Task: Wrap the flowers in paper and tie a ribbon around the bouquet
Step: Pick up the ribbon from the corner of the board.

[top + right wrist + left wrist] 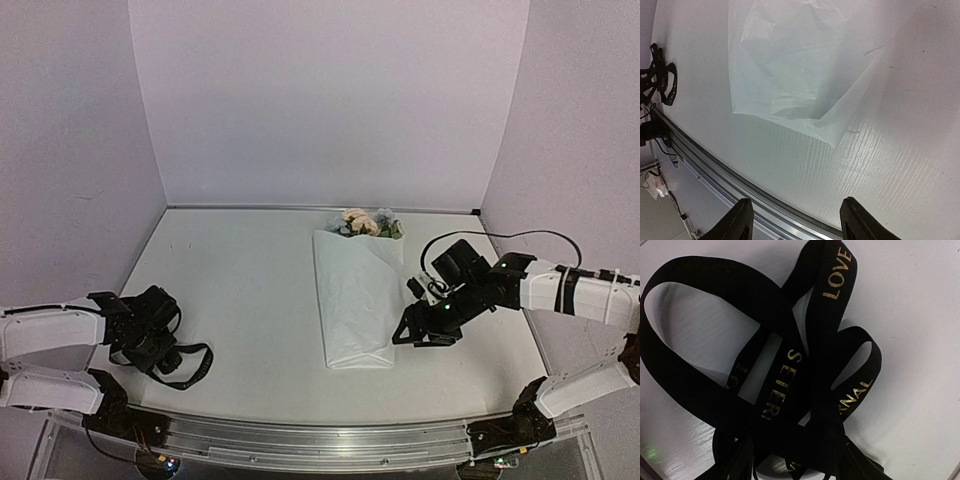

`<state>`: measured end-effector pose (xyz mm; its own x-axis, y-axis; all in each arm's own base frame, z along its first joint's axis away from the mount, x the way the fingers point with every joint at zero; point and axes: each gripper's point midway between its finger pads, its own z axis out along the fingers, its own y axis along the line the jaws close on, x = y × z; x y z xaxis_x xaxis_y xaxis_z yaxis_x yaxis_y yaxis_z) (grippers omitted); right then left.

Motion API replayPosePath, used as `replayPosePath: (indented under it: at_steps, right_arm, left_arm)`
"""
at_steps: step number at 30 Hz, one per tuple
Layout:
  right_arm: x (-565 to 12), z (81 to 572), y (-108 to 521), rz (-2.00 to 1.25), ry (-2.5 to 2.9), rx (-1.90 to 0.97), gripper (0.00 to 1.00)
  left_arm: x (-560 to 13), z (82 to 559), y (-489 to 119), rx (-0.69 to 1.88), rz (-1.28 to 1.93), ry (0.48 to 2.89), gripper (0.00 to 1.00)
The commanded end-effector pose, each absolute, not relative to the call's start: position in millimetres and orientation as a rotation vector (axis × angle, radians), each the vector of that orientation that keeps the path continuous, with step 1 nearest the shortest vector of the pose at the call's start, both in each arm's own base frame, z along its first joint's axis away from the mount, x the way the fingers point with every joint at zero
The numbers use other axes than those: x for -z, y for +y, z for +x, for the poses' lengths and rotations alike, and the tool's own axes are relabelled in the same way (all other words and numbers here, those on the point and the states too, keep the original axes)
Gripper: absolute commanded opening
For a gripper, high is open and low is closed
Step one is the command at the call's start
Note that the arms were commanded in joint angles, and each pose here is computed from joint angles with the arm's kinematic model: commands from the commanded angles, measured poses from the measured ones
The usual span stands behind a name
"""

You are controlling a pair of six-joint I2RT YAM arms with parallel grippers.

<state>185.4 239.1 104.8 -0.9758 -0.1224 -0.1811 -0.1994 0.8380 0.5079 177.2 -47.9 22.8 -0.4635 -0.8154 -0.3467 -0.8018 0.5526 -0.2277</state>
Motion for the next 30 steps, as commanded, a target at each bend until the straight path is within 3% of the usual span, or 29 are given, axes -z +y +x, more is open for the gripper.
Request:
replayPosePath:
  at_steps: [1,4,10,12,21,24,27,30]
  right_arm:
    - [-112.7,185.2,242.4,-0.293,2.831,-0.848,0.6]
    - [-112.0,184.7,241.6,-0.295,2.831,-0.845,0.59]
    - [-111.0,183.1,240.5,-0.291,2.834,-0.846,0.56]
    - [-111.7,182.9,240.3,-0.289,2.832,-0.848,0.55]
    - [-117.8,181.3,230.3,-0.299,2.813,-0.797,0.53]
    - [-119.8,180.5,228.7,-0.304,2.815,-0.788,0.54]
    - [-119.9,179.1,227.4,-0.304,2.819,-0.784,0.55]
    - [-119.7,177.9,225.6,-0.302,2.823,-0.776,0.56]
  left_arm:
    - [-27.6,196.0,-58.6,0.098,-1.326,2.342,0.55]
    - [-24.3,202.6,-62.6,0.117,-1.309,2.353,0.46]
    - [-36.3,219.0,-68.1,0.12,-1.196,2.37,0.07]
    - [-56.5,232.8,-70.4,0.111,-1.102,2.356,0.0]
    - [-162.5,276.8,-160.3,0.377,-0.439,2.318,0.0]
    - [-154.6,269.2,-149.2,0.286,-0.561,2.355,0.0]
    - [-130.7,260.1,-147.9,0.33,-0.698,2.375,0.23]
    - [-97.6,248.9,-148.3,0.374,-0.872,2.403,0.33]
